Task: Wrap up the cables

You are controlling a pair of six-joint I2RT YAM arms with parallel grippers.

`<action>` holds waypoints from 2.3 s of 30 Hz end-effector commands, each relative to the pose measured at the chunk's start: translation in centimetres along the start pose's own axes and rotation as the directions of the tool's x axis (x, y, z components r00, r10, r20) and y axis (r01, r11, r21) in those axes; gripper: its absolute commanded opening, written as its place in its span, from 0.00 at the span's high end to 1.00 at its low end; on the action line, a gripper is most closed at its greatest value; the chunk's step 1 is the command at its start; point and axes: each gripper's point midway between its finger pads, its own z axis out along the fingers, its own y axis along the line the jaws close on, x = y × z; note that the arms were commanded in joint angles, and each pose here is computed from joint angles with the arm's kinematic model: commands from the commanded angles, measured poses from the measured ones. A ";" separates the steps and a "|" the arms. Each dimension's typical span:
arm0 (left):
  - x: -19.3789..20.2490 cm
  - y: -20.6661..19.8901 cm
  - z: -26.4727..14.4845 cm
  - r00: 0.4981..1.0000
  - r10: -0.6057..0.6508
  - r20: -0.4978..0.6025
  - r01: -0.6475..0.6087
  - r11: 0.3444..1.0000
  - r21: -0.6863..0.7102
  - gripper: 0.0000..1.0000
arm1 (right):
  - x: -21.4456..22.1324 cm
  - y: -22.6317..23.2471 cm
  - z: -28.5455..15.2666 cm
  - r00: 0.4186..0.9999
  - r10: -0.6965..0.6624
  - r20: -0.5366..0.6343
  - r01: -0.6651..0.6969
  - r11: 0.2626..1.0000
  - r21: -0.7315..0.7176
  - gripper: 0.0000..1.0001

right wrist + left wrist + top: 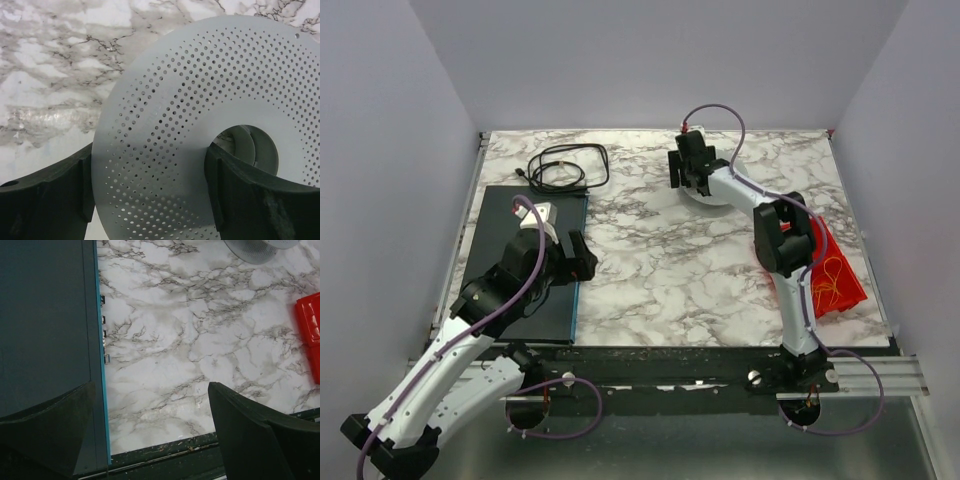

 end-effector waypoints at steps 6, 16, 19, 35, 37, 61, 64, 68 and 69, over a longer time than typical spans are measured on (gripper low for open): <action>1.4 -0.6 1.7 0.997 -0.044 -0.069 0.045 0.999 0.007 0.01 | -0.7 4.4 -6.3 0.973 0.173 -0.151 -0.211 0.936 -0.282 0.57; 1.6 -1.5 2.8 0.995 -0.074 -0.064 0.077 0.996 0.054 0.01 | -1.6 9.1 -14.8 0.884 0.352 -0.308 -0.467 0.679 -0.566 0.57; 1.4 -1.8 3.3 0.994 -0.080 -0.071 0.084 0.995 0.055 0.01 | -1.9 10.1 -17.4 0.835 0.421 -0.353 -0.545 0.548 -0.635 0.57; 0.7 -2.9 4.3 0.994 -0.072 -0.083 0.079 0.994 0.079 0.01 | 0.2 15.2 -25.8 0.591 0.577 -0.563 -0.698 0.016 -0.716 0.55; 0.9 -2.8 4.4 0.993 -0.071 -0.089 0.078 0.994 0.075 0.01 | 0.6 15.8 -26.1 0.560 0.603 -0.568 -0.705 -0.013 -0.709 0.55; 1.9 -1.9 4.6 0.993 -0.055 -0.106 0.061 0.997 0.052 0.01 | 4.3 16.6 -25.2 0.474 0.756 -0.451 -0.745 0.072 -0.663 0.14; 2.2 -1.8 4.9 0.992 -0.057 -0.115 0.063 0.997 0.048 0.01 | 4.3 17.0 -25.1 0.486 0.752 -0.444 -0.747 0.094 -0.659 0.12; 2.5 -1.4 5.6 0.991 -0.060 -0.118 0.063 0.998 0.021 0.01 | 4.1 17.2 -25.3 0.493 0.748 -0.443 -0.744 0.099 -0.661 0.09; 2.5 -1.4 5.7 0.991 -0.061 -0.121 0.063 0.998 0.017 0.01 | 4.1 17.3 -25.4 0.497 0.746 -0.443 -0.743 0.101 -0.662 0.08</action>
